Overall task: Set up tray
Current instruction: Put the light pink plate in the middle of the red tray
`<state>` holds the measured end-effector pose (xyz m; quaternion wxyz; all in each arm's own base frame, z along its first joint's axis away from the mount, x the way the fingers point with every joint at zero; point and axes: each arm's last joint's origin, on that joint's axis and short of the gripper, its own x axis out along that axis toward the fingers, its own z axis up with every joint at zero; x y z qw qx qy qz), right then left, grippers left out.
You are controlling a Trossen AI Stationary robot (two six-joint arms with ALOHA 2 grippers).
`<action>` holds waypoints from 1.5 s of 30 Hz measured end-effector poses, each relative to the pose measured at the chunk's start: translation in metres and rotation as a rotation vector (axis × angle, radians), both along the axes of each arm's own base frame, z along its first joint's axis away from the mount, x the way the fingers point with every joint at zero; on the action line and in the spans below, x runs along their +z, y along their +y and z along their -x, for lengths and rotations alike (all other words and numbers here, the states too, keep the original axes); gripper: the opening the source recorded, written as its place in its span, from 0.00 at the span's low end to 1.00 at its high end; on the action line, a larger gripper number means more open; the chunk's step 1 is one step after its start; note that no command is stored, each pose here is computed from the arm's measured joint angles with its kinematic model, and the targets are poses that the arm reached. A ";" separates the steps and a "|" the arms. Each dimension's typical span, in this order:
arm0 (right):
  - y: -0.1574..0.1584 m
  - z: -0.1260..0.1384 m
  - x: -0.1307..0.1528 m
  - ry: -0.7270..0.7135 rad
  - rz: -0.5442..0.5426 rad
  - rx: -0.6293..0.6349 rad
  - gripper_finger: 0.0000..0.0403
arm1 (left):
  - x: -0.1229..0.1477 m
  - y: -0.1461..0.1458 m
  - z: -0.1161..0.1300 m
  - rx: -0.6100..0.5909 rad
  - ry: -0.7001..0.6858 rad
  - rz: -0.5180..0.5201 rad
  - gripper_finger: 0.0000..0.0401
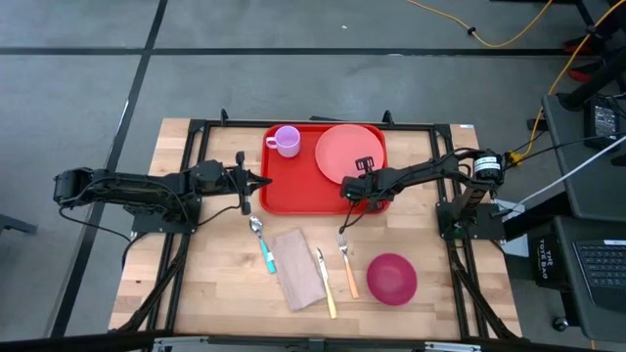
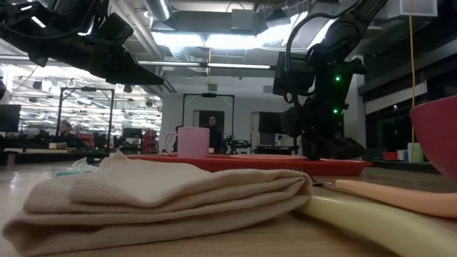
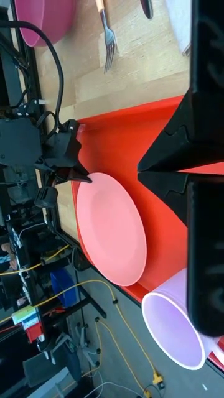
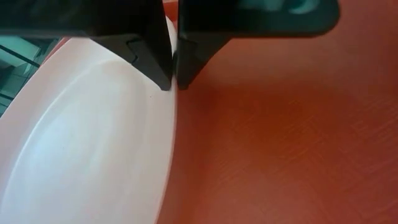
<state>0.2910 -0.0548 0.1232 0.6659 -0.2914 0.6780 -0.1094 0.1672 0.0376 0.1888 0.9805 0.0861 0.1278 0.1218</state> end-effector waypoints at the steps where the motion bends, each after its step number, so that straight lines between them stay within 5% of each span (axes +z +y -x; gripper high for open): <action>1: 0.000 0.000 0.000 0.000 0.000 0.000 0.03 | 0.000 0.000 0.000 0.000 0.000 0.000 0.00; 34: 0.004 -0.003 0.001 -0.019 0.040 0.014 0.02 | 0.000 0.000 0.000 -0.001 0.001 -0.002 0.01; 45: 0.034 -0.004 0.035 -0.168 -0.008 0.120 0.02 | 0.000 0.000 0.000 0.000 0.000 0.000 0.01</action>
